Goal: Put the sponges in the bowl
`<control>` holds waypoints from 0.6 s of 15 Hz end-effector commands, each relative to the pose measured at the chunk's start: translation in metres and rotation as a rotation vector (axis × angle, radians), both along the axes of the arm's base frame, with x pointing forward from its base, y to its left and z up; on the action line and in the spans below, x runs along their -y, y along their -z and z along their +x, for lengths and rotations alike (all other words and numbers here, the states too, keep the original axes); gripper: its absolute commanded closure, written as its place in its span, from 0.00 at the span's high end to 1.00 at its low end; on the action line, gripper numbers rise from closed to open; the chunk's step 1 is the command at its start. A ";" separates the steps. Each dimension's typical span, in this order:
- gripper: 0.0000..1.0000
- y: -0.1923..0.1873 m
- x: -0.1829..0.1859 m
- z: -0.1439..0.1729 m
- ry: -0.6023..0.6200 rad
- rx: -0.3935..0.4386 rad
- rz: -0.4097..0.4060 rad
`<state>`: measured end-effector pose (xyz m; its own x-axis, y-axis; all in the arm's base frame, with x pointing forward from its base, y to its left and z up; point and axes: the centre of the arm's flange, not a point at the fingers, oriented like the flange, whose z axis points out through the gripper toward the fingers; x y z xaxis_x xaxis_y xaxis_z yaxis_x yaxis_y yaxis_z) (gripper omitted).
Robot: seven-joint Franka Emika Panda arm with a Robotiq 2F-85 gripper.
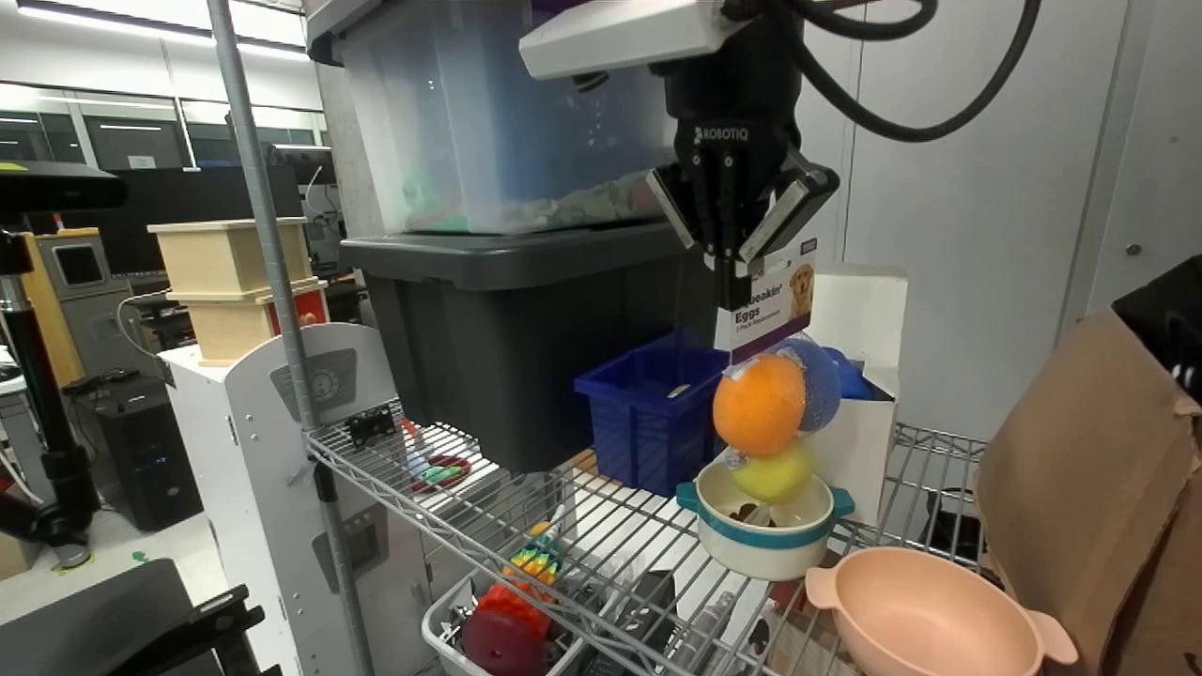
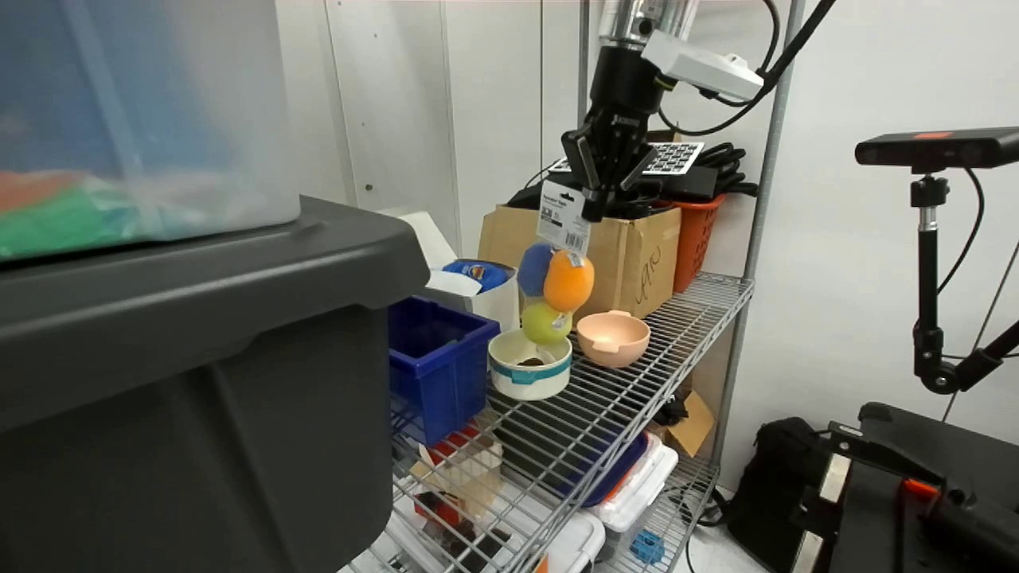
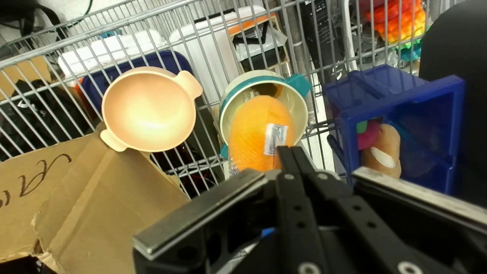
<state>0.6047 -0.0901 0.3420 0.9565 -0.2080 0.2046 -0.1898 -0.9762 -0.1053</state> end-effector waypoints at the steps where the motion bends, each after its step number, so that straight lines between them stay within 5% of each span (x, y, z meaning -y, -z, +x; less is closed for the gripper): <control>1: 0.00 0.002 -0.001 0.012 0.016 0.000 -0.031; 9: 0.00 0.022 -0.009 0.023 0.034 -0.042 -0.075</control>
<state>0.6157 -0.0867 0.3184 0.9589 -0.2236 0.1748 -0.2185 -0.9746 -0.0484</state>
